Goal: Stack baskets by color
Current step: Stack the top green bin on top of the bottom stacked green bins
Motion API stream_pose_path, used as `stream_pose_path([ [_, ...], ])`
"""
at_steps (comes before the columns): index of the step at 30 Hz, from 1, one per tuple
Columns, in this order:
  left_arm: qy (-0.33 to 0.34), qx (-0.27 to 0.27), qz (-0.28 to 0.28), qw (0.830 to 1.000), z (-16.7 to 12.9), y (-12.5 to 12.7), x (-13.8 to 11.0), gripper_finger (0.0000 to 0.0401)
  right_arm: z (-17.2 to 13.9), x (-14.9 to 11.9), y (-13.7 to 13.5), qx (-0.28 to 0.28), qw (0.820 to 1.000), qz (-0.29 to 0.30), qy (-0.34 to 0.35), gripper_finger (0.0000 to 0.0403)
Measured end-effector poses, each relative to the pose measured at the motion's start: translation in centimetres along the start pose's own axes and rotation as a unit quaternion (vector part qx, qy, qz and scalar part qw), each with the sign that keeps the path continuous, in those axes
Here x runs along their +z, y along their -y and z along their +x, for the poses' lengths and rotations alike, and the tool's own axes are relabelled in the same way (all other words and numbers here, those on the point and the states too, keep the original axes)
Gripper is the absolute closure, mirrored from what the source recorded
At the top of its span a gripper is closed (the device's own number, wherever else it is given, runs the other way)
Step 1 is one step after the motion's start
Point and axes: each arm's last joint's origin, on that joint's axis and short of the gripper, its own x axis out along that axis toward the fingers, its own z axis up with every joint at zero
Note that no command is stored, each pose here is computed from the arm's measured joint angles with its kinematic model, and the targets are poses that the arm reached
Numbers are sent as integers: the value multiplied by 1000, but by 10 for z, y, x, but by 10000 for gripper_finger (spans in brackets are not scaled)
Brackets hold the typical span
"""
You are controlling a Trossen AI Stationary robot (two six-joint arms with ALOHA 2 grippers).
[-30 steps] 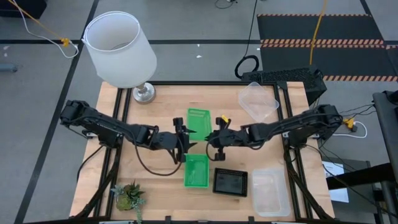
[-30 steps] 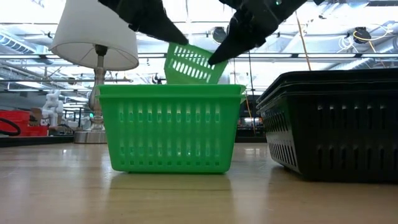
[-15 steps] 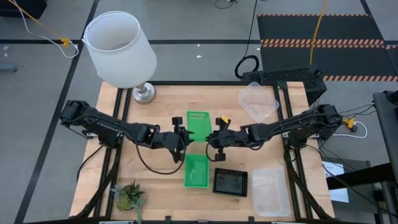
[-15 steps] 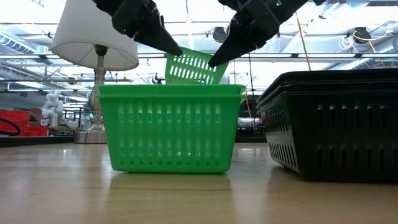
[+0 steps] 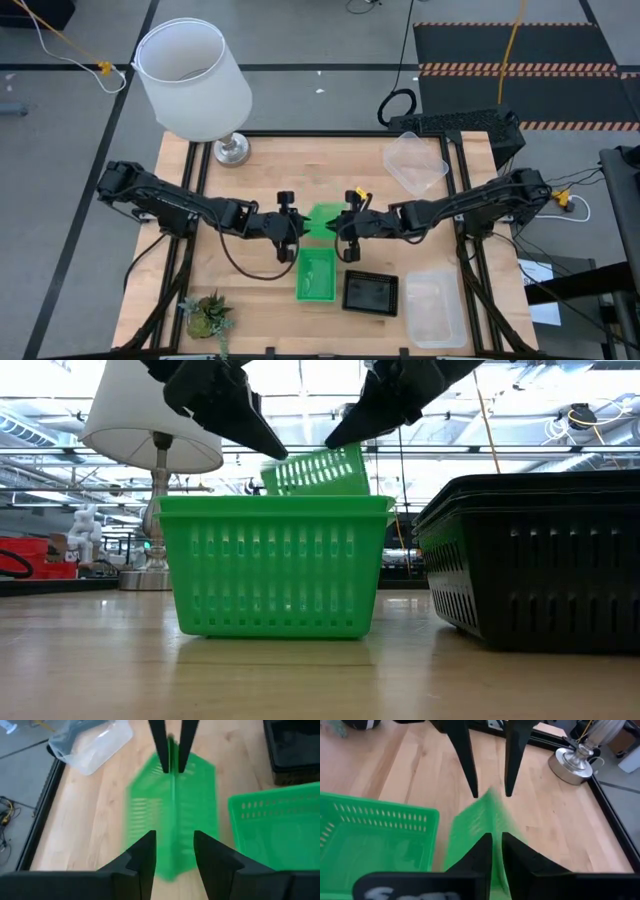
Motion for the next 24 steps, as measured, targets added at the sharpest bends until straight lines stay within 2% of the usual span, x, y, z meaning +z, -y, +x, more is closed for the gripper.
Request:
stream_pose_path([
  [3, -1, -11, 15, 1000, 0, 0, -1, 295, 0, 1, 0, 0, 1000, -3, 6, 363],
  [8, -12, -11, 24, 1000, 1, -3, -3, 389, 0, 0, -1, 2, 1000, -8, 2, 363],
  [15, -14, -2, -6, 1000, 4, -9, -3, 357, -1, -11, -1, 8, 998, -11, -55, 362],
  [17, -15, 0, -12, 1000, 4, -10, -4, 347, -3, -17, -2, 28, 996, -8, -86, 357],
  [24, -14, -10, -23, 1000, 4, -10, -4, 324, -5, -28, -7, 104, 982, 68, -146, 306],
])
